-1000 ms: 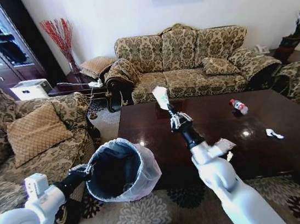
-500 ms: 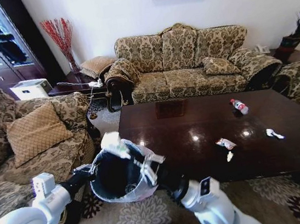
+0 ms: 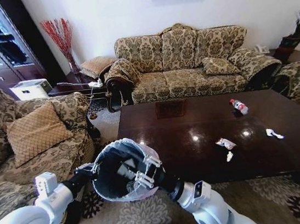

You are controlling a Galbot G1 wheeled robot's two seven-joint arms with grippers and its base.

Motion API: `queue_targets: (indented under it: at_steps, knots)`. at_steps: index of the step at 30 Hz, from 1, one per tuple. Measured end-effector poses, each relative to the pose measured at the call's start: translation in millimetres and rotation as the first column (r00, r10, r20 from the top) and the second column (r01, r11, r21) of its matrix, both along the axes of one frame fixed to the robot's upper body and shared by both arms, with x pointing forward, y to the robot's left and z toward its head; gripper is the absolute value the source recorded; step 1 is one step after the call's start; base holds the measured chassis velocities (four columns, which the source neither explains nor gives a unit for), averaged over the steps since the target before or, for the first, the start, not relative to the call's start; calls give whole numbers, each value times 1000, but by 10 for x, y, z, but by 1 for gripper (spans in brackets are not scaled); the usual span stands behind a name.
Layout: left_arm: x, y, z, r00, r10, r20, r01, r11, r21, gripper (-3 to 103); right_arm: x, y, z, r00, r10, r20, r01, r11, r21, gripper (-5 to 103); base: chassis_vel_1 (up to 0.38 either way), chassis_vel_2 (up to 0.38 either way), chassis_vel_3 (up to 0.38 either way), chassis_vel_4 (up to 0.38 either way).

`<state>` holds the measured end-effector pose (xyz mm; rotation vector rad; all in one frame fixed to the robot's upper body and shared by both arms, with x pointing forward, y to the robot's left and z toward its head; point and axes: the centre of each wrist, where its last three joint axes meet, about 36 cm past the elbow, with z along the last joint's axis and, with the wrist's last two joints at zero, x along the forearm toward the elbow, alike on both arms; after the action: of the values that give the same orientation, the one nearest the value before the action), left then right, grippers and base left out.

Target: Move to the front of the table and place the trash on the table into the trash bin.

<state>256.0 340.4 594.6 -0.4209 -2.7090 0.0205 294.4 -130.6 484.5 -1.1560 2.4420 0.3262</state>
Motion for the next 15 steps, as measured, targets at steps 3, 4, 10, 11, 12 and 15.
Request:
queue_targets:
  at_steps: [3, 4, 10, 11, 12, 15]
  knots:
    - [-9, 7, -4, 1000, 9, 3, -9, 1000, -6, 0, 37, -129, -19, 975, -210, -75, 210, 978, -6, 61, 0, 0, 0, 0]
    - [-10, 7, -5, 1000, 11, 5, -11, 1000, -9, 0, 83, -198, -71, 946, -302, -116, 301, 953, -26, 67, 0, 0, 0, 0]
    - [-13, -26, -51, 1000, 13, 5, -13, 1000, -28, 0, 255, -573, -269, 768, -573, -286, 555, 818, -149, 89, 0, 0, 0, 0]
    - [-13, -26, -51, 1000, 13, 5, -13, 1000, -28, 0, 255, -573, -269, 768, -573, -286, 555, 818, -149, 89, 0, 0, 0, 0]
    - [-16, -35, -65, 1000, 15, 5, -14, 999, -31, 0, 300, -659, -312, 725, -612, -315, 593, 788, -167, 94, -47, -55, 47, 36]
    - [-19, -46, -82, 1000, 16, 6, -15, 999, -34, 0, 400, -824, -416, 656, -668, -351, 648, 737, -193, 100, -76, -73, 83, 98]
